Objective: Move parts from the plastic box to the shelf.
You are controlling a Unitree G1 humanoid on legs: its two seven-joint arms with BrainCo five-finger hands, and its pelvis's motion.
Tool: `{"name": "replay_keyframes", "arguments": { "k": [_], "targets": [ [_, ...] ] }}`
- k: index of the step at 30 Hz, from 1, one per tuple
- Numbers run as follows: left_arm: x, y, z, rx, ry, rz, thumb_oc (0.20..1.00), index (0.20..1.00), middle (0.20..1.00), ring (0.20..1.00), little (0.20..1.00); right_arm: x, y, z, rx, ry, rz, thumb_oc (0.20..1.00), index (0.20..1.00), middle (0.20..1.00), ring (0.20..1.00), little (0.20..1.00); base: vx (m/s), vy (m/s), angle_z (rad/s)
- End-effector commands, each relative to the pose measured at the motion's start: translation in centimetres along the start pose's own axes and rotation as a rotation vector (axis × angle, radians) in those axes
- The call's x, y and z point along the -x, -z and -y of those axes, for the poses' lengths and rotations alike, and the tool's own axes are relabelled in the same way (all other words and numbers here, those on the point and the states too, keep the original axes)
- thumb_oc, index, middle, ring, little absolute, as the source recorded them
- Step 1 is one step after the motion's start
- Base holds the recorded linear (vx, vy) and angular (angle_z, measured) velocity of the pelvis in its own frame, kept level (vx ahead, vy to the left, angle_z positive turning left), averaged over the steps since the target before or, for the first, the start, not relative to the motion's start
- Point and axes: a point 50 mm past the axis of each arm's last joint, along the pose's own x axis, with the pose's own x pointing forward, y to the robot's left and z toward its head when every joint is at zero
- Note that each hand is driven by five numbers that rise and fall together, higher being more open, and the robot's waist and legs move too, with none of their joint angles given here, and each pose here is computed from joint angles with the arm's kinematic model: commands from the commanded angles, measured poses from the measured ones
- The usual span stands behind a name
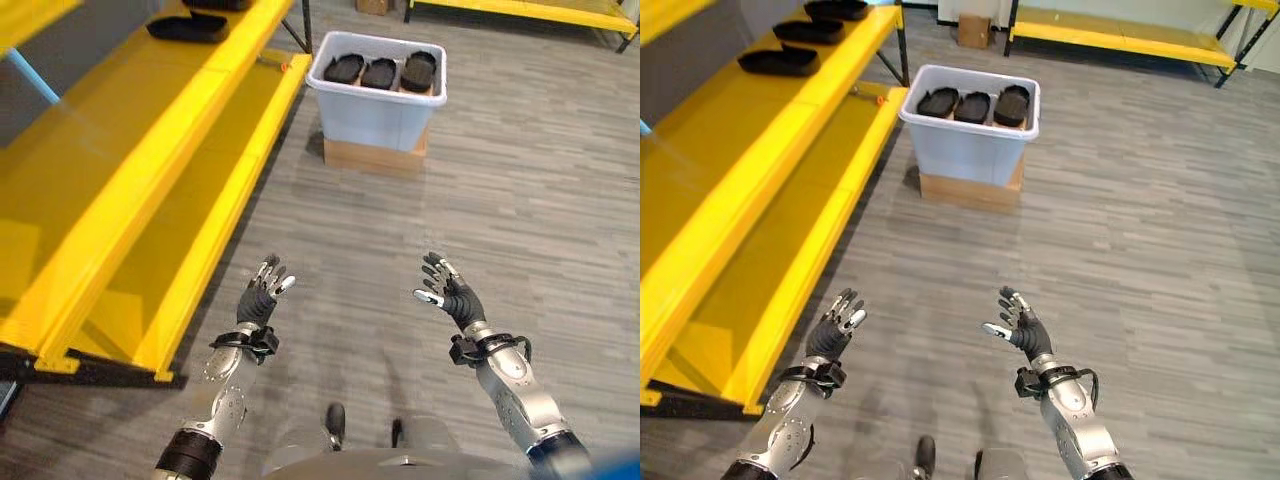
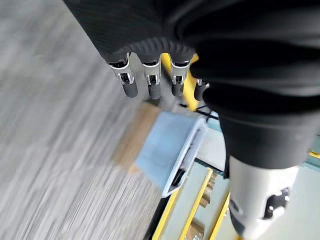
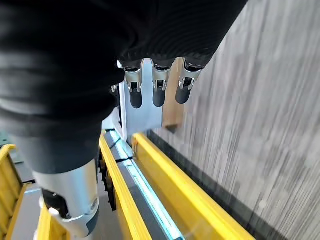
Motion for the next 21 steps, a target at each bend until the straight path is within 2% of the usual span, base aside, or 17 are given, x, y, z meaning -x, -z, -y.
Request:
{"name": "replay_keyframes", "arguments": {
  "k": [1, 12, 21],
  "targets": [
    [0.6, -1.6, -0.1, -0.05, 0.039, 0.073, 1.0, 1.0, 1.0, 1.0, 1.0, -0.3, -0.5, 0.3, -0.02, 0.014, 0.041, 1.0, 1.0, 1.0, 1.0, 1.0, 0.48, 0.01, 0.64],
    [0.9, -0.8, 0.6, -0.014, 0.055, 0.066, 1.0, 1.0, 1.0, 1.0, 1.0, 0.1, -1.2, 0.7, 0.043, -0.002, 0.051, 1.0, 1.0, 1.0, 1.0, 1.0, 0.4, -0.098, 0.51],
    [1.3, -0.7, 0.5, 0.023, 0.049, 0.055, 1.0, 1.0, 1.0, 1.0, 1.0, 1.2, -1.5, 2.1, 0.079, 0.01, 0.053, 1.0, 1.0, 1.0, 1.0, 1.0, 0.34, -0.217, -0.35]
  ]
}}
